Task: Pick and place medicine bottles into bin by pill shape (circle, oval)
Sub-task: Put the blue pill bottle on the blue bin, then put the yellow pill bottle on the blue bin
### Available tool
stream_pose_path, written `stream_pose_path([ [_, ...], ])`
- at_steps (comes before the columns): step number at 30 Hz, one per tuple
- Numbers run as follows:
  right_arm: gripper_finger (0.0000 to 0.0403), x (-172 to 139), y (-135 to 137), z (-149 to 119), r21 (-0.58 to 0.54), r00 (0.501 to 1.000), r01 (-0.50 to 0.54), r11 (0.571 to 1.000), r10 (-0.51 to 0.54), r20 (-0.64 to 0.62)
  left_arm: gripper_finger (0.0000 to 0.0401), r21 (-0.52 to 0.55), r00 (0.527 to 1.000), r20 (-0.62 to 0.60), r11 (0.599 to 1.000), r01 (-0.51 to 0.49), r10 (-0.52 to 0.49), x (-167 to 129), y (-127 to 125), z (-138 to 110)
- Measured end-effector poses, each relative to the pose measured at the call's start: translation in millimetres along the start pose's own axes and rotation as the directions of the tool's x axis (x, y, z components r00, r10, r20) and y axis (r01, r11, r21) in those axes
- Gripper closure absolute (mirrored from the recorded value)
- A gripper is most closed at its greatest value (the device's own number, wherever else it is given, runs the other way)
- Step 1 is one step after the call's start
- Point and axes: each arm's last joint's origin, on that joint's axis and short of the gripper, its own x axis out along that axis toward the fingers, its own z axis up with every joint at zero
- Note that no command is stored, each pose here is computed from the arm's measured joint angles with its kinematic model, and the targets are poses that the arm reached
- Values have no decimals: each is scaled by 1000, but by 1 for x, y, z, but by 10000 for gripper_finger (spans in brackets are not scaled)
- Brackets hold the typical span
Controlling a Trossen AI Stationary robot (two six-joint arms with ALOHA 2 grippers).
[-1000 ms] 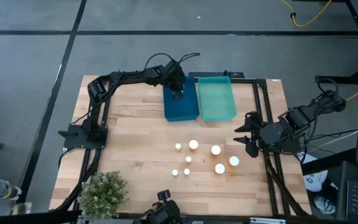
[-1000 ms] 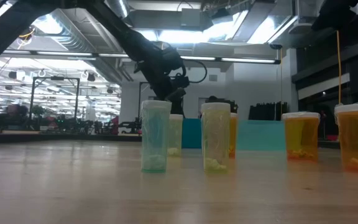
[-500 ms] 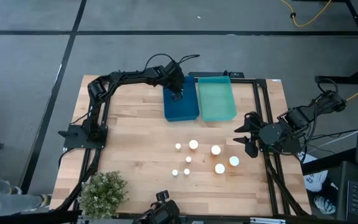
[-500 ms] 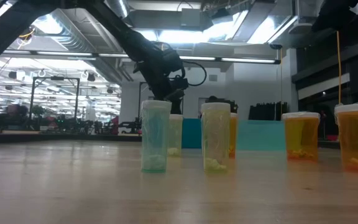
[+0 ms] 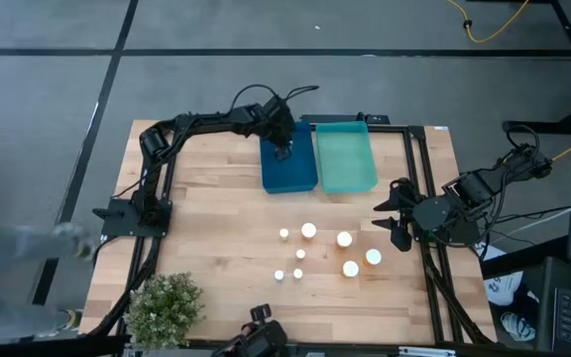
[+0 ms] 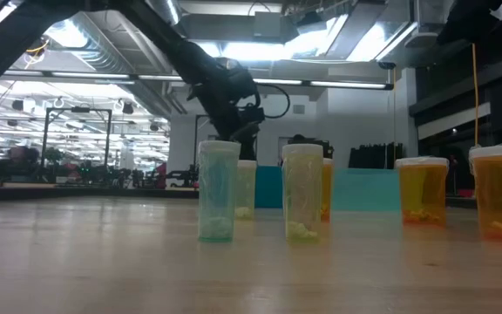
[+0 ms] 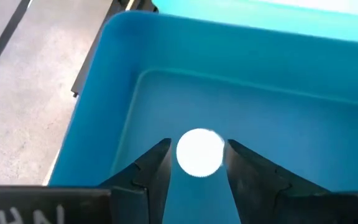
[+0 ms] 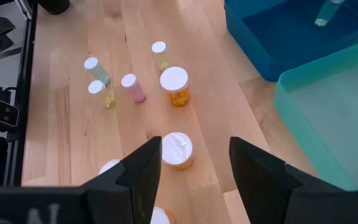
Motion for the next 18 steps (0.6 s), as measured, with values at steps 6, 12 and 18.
stream_pose_path([
  [6,212,0,0,0,0,1000,0,1000,0,0,259,9,1000,16,1000,7,-7,-17,-3,24],
  [12,212,0,0,0,1,1000,-6,1000,6,-5,261,-57,993,-99,997,56,-61,-55,-24,51],
  [18,212,0,0,0,-1,1000,-7,1000,7,-5,262,4,938,-319,989,147,-138,-96,-70,57],
])
